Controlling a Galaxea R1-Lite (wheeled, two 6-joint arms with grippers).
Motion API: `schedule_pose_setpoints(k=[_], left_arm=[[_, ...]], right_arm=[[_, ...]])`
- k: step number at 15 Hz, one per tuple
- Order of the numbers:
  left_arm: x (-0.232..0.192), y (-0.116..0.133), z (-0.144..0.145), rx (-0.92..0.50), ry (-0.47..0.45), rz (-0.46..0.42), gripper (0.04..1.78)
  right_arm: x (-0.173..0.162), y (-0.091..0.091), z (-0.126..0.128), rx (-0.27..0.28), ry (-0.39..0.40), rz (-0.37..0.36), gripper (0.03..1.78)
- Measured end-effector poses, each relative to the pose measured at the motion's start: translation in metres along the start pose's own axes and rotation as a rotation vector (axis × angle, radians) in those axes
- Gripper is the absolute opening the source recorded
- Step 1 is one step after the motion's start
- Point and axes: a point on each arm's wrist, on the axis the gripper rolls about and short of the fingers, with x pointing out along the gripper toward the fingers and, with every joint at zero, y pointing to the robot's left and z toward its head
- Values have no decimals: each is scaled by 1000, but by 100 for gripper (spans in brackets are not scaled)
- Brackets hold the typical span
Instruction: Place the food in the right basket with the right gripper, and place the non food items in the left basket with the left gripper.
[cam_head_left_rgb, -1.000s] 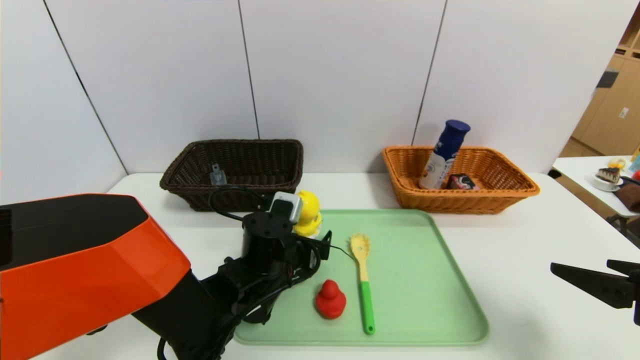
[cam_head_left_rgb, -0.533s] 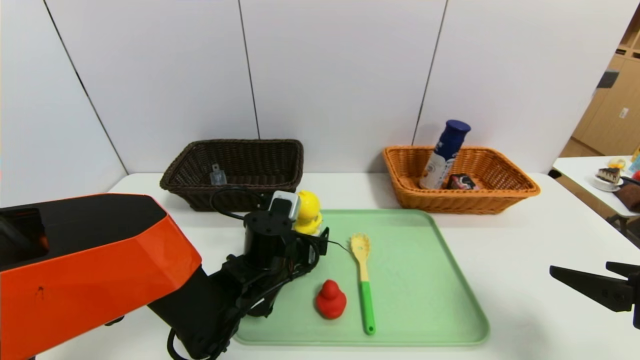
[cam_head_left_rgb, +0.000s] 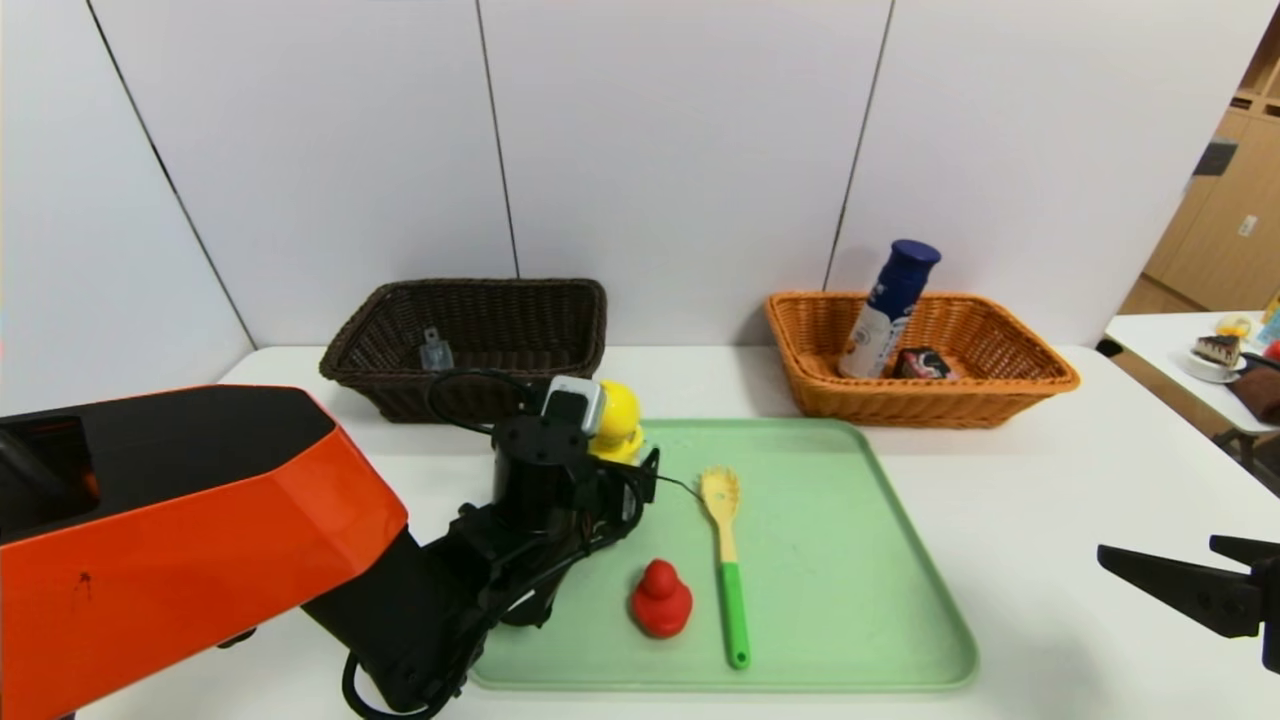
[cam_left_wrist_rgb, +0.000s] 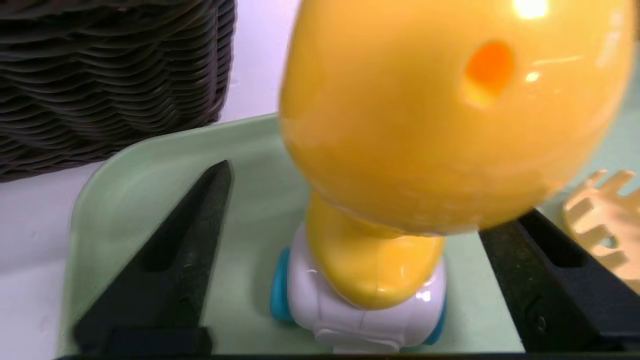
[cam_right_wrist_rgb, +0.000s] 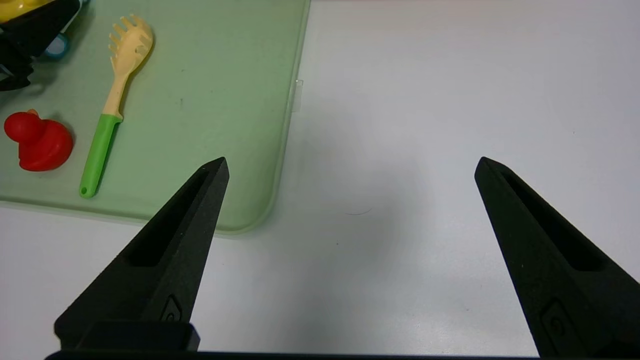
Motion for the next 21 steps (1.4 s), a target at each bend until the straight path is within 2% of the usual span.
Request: schedule_pose_setpoints(k=[3,6,15,21], left_arm=[[1,0,1,-1,-3,-2,103],[2,-1,1,-4,-7,-4,79],[-4,-1,5,-12,0,-39,78],[-40,-13,39,-113,26,-169,75]], right_arm=[[0,0,0,0,-1,0,170],[0,0,0,0,-1,0,170],[0,0,-1,-6,2,0,170],[-1,0,-5,-6,8,-1,170]])
